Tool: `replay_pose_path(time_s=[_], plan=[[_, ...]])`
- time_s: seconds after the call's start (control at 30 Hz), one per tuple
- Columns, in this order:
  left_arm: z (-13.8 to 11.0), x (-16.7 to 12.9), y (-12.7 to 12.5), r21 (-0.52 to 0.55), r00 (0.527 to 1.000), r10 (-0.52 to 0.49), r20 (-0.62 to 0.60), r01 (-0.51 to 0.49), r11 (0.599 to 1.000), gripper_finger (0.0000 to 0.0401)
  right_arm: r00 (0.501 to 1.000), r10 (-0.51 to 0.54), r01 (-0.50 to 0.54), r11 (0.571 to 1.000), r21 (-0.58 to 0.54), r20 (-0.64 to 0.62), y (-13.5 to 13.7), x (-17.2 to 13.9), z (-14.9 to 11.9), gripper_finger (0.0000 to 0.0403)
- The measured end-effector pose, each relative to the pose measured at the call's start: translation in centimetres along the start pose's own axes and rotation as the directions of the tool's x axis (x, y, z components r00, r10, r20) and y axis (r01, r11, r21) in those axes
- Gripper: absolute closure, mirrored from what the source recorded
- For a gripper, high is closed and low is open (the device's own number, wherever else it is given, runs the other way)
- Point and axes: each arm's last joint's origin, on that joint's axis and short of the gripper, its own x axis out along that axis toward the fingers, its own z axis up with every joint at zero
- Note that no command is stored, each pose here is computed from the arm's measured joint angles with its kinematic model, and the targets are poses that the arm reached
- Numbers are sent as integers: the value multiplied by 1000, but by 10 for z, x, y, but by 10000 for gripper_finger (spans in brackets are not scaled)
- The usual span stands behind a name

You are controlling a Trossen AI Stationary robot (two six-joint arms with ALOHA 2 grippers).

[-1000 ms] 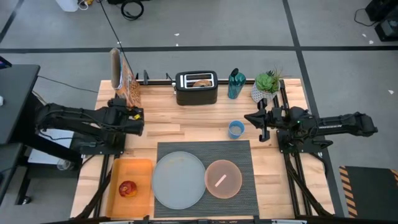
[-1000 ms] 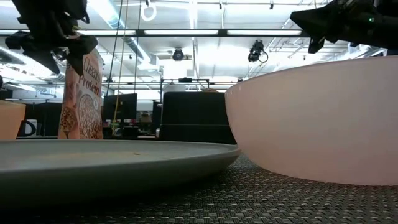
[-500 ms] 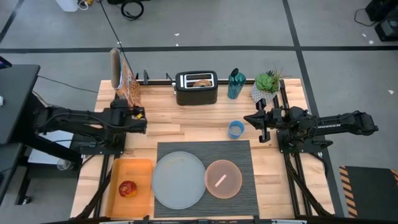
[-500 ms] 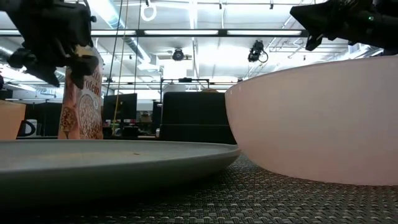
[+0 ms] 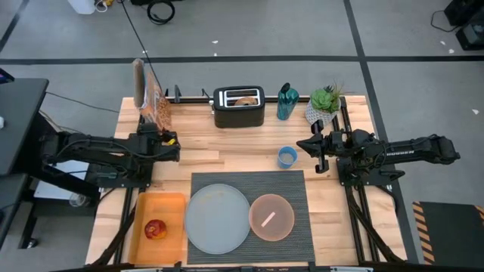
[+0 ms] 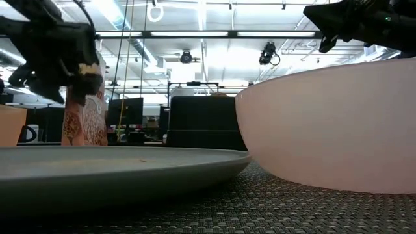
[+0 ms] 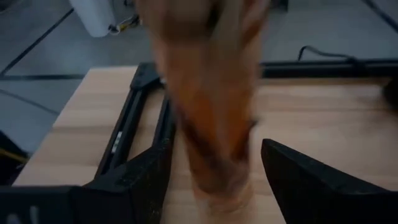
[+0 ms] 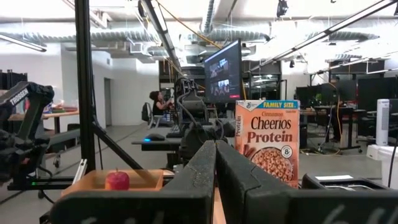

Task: Arrange a breakfast setting
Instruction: Pour the cereal from the cereal box into the pink bowl

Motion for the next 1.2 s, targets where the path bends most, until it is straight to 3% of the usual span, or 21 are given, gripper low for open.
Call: replay_pose_path(time_s=[0.47, 0.73, 0.93, 1.2], plan=[[-30, 26, 3, -37, 1000, -15, 12, 15, 999, 197, 1000, 2, -2, 1000, 21, -13, 0, 1, -2, 385], [-34, 29, 6, 13, 1000, -5, 20, 5, 1000, 247, 1000, 2, -1, 1000, 22, -27, 0, 2, -4, 385], [-22, 23, 2, 48, 1000, 8, 11, -8, 999, 288, 1000, 1, -1, 1000, 21, -15, 0, 2, -3, 385], [23, -3, -5, 131, 999, 35, 4, -36, 991, 292, 1000, 1, 0, 1000, 21, -15, 0, 2, -3, 385]])
